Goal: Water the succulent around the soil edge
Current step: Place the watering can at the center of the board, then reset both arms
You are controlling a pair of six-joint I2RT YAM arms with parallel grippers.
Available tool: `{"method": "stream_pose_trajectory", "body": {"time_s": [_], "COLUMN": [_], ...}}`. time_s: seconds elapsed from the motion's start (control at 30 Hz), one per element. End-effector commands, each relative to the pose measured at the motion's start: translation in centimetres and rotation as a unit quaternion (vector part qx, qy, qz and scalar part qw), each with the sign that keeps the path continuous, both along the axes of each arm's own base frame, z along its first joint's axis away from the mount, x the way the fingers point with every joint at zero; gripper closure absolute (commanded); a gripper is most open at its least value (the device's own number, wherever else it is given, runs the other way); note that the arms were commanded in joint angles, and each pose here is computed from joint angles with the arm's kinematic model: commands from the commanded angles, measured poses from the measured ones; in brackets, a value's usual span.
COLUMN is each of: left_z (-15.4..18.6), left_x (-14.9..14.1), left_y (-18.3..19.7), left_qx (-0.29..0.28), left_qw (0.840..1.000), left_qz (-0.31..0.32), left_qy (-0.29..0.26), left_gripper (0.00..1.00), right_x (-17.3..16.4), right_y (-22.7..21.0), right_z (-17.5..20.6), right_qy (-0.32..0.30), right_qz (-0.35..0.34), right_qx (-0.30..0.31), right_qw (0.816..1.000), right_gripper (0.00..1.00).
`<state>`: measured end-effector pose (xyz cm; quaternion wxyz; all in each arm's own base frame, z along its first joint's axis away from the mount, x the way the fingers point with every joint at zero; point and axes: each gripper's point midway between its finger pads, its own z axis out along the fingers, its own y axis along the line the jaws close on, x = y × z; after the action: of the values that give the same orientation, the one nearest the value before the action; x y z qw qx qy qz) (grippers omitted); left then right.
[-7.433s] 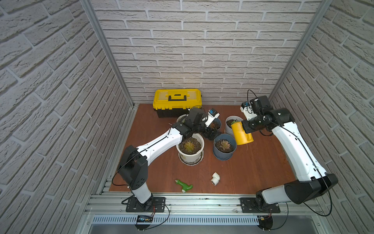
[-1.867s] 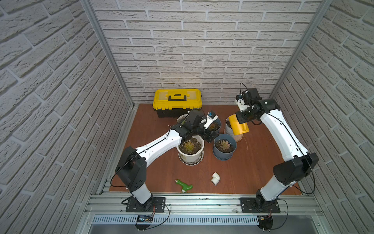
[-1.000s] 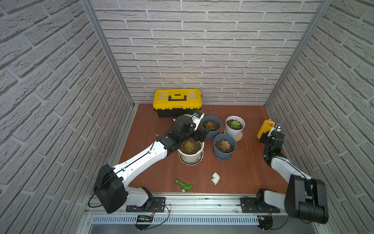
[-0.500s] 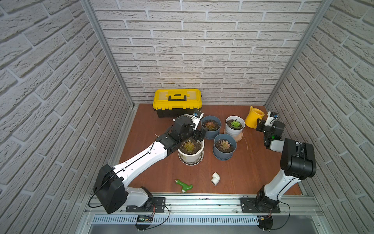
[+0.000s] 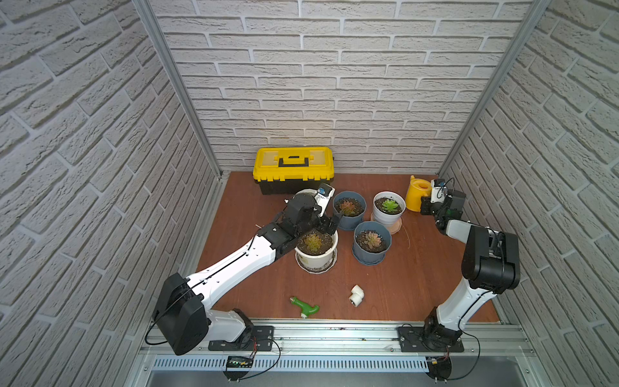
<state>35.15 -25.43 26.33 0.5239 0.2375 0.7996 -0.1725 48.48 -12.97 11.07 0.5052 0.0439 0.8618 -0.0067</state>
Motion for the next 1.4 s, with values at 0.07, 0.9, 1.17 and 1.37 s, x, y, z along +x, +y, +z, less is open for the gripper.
{"method": "stream_pose_trajectory", "body": {"time_s": [0.07,0.9,1.17,1.37], "left_z": [2.3,-0.3,-0.4,-0.4], "left_x": [-0.4,-1.7,-1.4,-1.1], "left_y": [0.9,5.1,8.2,12.8], "left_qx": [-0.021,-0.016,-0.014,-0.012], "left_qw": [0.999,0.996,0.987,0.964], "left_qz": [0.010,0.082,0.149,0.239], "left_qy": [-0.032,-0.029,-0.066,-0.120], "left_gripper": [0.02,0.02,0.02,0.02], "right_x": [-2.5,-15.4,-13.8,-11.5], "right_y": [0.8,9.7,9.8,11.5], "right_z": [-1.9,2.1,0.9,-0.7], "right_qy": [0.046,-0.140,-0.187,-0.164], "right_qz": [0.006,-0.002,-0.008,0.045], "right_qx": [-0.006,-0.019,0.011,0.018], "right_qw": [0.999,0.990,0.982,0.985], "right_gripper": [0.58,0.01,0.00,0.01]}}
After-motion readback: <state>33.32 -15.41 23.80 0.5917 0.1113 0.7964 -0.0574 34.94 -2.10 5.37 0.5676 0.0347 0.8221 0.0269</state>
